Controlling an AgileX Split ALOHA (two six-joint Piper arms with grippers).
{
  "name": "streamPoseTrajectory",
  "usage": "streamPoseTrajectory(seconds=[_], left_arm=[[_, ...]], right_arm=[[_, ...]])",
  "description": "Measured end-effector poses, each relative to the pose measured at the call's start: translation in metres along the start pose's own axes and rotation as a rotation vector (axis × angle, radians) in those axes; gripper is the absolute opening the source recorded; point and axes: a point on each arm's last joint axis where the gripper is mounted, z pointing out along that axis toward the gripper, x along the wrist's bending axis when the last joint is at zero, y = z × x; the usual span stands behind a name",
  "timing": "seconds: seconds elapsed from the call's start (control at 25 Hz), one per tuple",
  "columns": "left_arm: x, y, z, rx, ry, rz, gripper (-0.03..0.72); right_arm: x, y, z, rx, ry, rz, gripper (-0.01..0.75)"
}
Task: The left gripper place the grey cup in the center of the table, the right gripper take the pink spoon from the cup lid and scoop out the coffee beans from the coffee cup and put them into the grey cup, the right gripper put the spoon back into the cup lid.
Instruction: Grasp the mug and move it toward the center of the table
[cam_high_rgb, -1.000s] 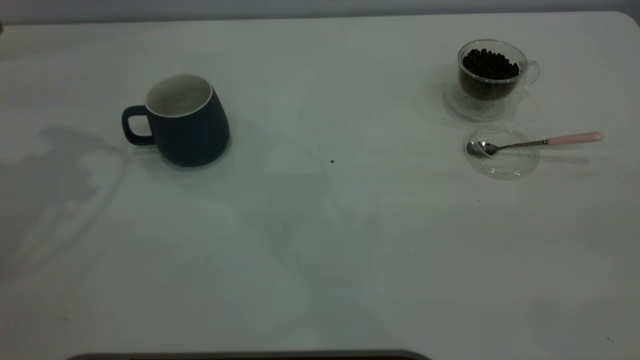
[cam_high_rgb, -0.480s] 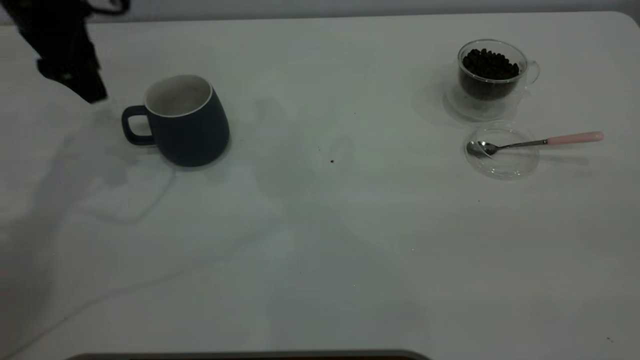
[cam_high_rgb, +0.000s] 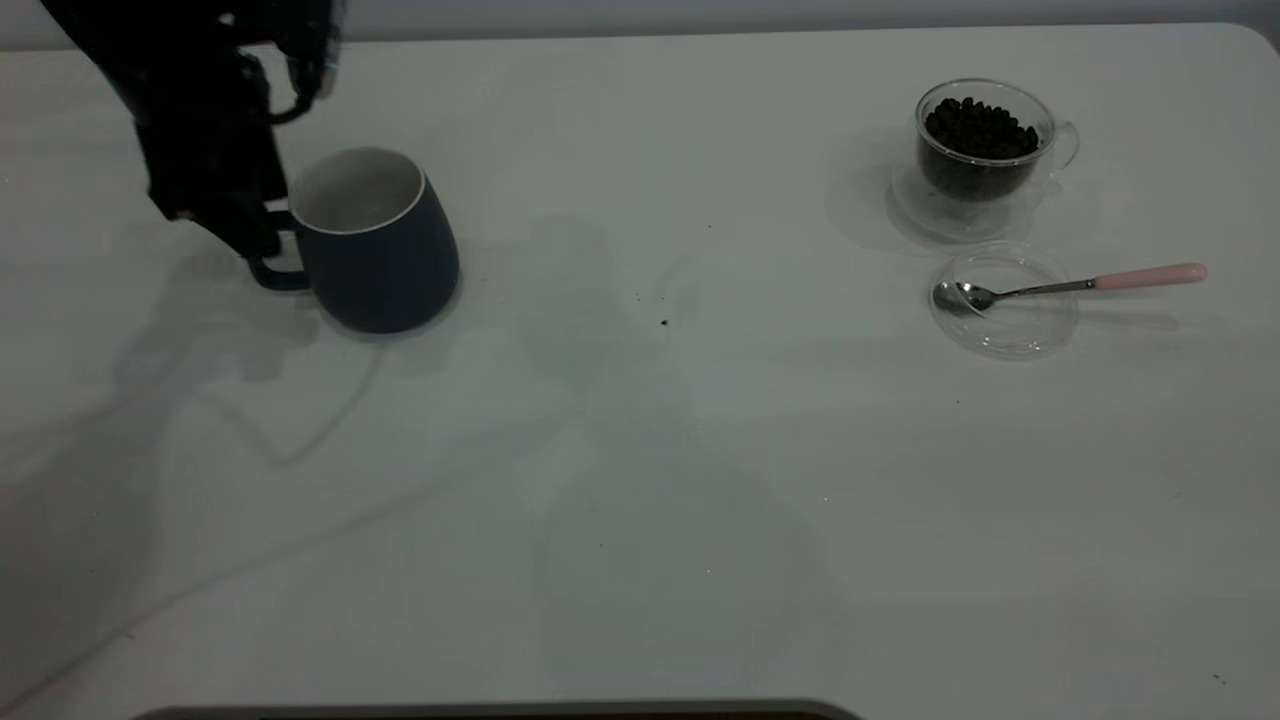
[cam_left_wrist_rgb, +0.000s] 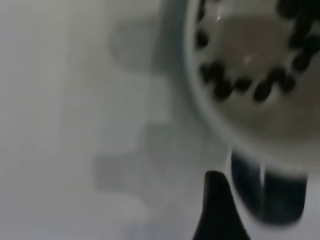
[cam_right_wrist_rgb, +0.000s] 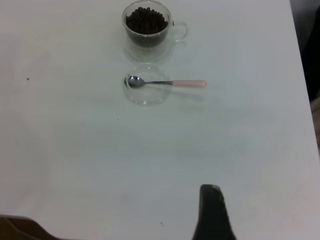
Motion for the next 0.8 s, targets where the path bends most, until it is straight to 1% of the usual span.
streamPoseTrajectory(seconds=[0.24, 0.44, 0.56, 0.72, 0.8], left_arm=[[-0.002, 0.022, 0.008, -0.072, 0.033, 0.119, 0.567], [-0.006, 0.044, 0.013, -0.123, 0.052, 0.135, 0.567], [-0.01, 0.058, 0.015, -0.132, 0.067, 0.16, 0.567], [-0.016, 0.081, 0.017, -0.147, 0.101, 0.199, 0.567], [-0.018, 0.091, 0.018, -0.171, 0.121, 0.186, 0.567]], right_arm=[[0.0, 0.0, 0.0, 0.0, 0.0, -0.001, 0.564], [0.0, 0.0, 0.0, 0.0, 0.0, -0.001, 0.564], [0.0, 0.0, 0.0, 0.0, 0.0, -0.001, 0.564], [0.0, 0.0, 0.0, 0.0, 0.0, 0.0, 0.564], [0.0, 0.0, 0.0, 0.0, 0.0, 0.0, 0.564]])
